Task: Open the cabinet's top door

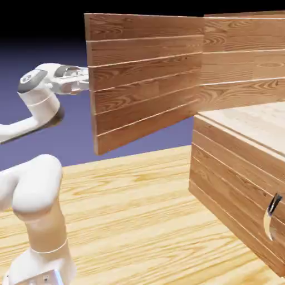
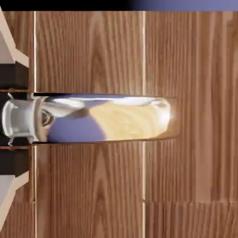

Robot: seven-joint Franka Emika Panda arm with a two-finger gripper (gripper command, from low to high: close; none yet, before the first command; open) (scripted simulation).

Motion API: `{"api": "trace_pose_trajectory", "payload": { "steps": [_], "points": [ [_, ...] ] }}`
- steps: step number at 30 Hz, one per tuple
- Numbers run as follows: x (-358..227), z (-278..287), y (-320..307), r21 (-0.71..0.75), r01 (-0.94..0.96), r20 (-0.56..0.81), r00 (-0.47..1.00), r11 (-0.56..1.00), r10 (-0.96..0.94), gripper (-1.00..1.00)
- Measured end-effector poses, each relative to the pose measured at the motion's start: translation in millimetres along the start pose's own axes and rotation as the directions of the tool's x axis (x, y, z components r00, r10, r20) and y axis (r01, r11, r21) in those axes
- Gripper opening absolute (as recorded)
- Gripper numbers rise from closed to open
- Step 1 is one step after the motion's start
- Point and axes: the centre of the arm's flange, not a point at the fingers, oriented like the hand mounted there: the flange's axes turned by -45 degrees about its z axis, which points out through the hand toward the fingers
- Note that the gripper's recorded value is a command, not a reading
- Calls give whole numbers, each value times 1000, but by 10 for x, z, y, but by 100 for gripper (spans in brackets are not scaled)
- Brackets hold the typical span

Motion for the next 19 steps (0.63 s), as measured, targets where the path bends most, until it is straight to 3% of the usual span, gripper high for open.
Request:
{"api": "trace_pose_trajectory", "payload": {
  "steps": [19],
  "points": [
    [-3,-1657,839,355,0,-1,1000,935,1,-100]
  ]
}}
